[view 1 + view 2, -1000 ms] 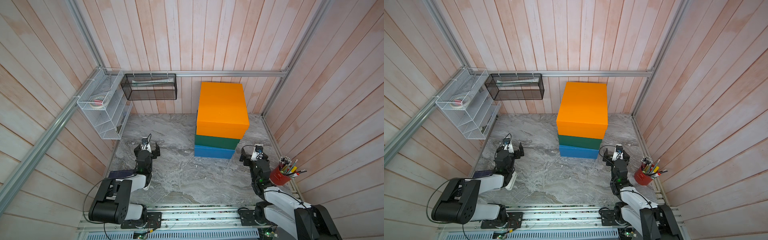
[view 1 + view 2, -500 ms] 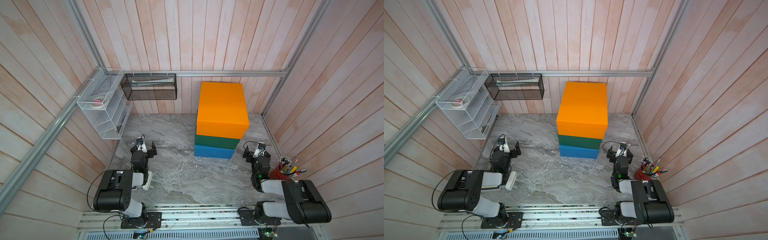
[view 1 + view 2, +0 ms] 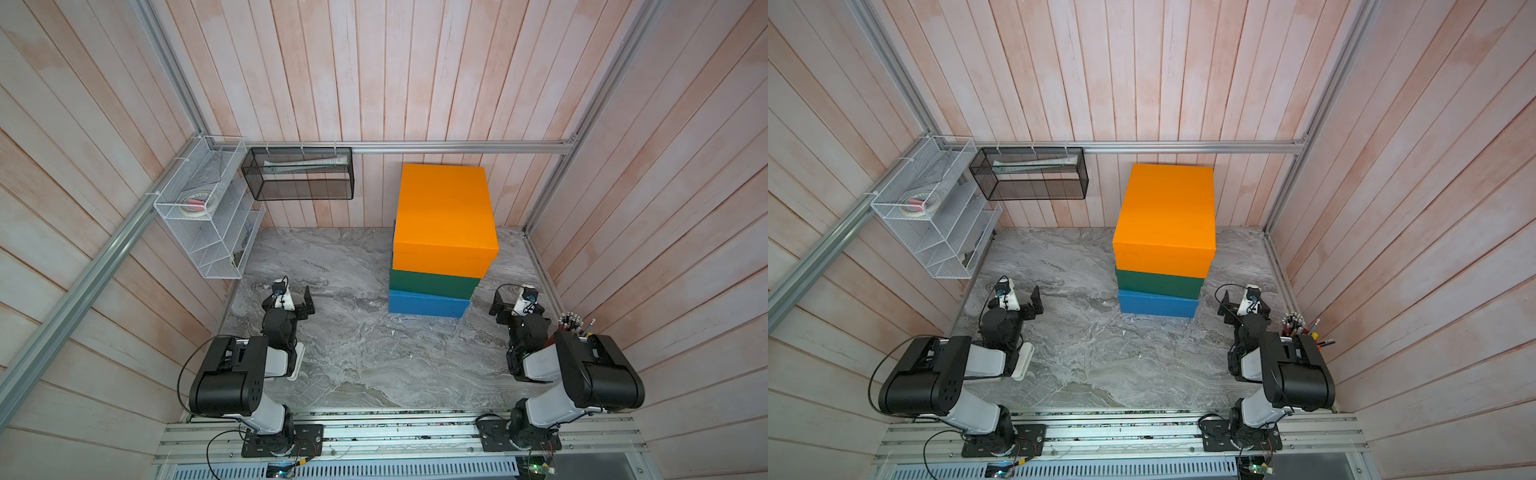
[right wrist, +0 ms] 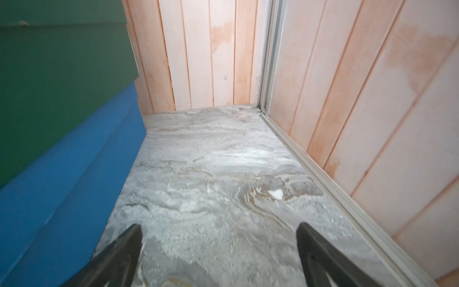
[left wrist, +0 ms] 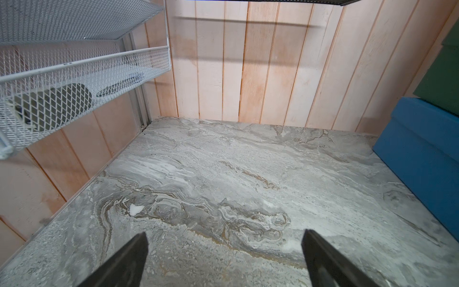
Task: Stack the shoeboxes
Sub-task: Reset both arms
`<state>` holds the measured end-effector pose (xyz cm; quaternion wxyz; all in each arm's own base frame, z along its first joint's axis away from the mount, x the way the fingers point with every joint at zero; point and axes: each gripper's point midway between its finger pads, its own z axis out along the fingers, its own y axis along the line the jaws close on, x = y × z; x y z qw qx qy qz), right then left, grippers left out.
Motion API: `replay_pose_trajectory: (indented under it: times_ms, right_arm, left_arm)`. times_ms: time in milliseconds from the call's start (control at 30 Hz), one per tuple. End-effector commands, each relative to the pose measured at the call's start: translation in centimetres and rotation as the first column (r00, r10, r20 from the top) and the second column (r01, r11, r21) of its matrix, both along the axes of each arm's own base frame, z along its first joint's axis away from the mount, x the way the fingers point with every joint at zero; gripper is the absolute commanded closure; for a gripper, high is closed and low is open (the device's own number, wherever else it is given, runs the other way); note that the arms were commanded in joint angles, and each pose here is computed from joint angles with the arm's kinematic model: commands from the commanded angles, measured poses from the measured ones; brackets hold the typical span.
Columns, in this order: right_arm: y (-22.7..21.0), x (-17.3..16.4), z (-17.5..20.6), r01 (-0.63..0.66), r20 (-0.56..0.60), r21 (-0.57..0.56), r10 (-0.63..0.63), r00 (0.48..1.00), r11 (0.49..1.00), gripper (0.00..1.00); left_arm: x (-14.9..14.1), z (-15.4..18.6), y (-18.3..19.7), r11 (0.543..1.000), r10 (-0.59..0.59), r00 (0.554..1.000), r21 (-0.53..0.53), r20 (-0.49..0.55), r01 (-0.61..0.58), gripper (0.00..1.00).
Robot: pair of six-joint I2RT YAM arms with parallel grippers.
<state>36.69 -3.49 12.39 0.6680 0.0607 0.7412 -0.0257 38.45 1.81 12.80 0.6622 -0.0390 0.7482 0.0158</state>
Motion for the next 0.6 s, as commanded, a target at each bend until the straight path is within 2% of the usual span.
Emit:
replay_pose_trajectory:
  times_ms: [0,300,500,567]
  right_arm:
    - [1.3,0.7,0.6,-0.078,0.019,0.011,0.077,0.997,0.997,0.02]
    - [1.3,0.6,0.7,-0.079,0.022,0.011,0.078,0.997,0.997,0.02]
    - [1.3,0.6,0.7,-0.079,0.023,0.011,0.079,0.997,0.997,0.02]
    - [1.3,0.6,0.7,-0.077,0.022,0.011,0.077,0.997,0.997,0.02]
  left_arm:
    - [0.1,0.3,-0.1,1.000,-0.010,1.000,-0.010,0.015,0.010,0.00]
    - [-0.2,0.5,0.0,1.000,-0.005,1.000,-0.005,0.028,0.005,0.00]
    - [-4.5,2.6,0.4,0.998,0.059,0.976,0.002,0.207,-0.061,0.00]
    - [-4.3,2.3,0.9,0.997,0.083,0.979,-0.011,0.185,-0.083,0.00]
